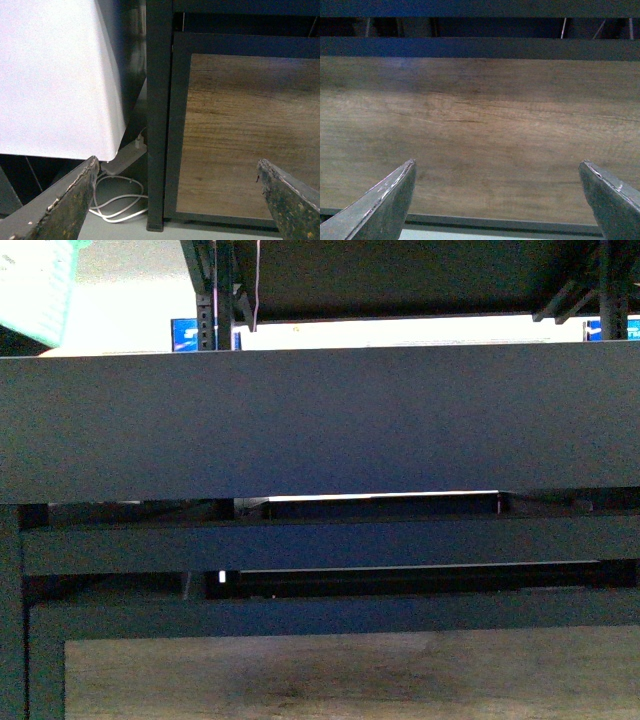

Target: Pick lemon from shelf

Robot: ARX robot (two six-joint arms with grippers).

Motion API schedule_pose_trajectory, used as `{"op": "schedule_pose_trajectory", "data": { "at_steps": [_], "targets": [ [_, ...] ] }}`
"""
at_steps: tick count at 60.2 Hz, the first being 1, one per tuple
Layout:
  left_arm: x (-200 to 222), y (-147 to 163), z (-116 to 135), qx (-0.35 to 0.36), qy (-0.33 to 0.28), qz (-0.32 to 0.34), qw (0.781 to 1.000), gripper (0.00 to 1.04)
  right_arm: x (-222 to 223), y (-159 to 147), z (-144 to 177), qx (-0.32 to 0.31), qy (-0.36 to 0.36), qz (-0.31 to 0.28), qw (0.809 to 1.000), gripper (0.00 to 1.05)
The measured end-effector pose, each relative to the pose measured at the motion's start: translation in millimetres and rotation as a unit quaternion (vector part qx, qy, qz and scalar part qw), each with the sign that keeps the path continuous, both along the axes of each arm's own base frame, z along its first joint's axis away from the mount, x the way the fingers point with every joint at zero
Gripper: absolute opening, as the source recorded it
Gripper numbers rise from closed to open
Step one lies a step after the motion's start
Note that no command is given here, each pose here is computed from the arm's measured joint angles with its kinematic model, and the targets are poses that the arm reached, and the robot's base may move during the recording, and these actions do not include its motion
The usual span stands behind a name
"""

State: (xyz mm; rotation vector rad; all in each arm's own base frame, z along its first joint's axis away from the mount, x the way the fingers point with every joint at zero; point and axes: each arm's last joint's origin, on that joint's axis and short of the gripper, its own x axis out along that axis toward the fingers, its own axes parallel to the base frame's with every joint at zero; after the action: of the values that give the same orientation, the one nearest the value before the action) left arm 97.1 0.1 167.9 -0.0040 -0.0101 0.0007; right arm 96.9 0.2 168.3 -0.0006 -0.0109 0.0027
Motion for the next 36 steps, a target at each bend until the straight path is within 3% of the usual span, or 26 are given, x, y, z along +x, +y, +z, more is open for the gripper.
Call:
{"op": "schedule_pose_trajectory", "data": {
  "at_steps": [36],
  "targets": [
    [0.0,0.0,0.0,0.000,0.000,0.000,1.000,0.97,0.1,0.0,-0.1,0.000,0.001,0.000,1.000,0.97]
  ]
}}
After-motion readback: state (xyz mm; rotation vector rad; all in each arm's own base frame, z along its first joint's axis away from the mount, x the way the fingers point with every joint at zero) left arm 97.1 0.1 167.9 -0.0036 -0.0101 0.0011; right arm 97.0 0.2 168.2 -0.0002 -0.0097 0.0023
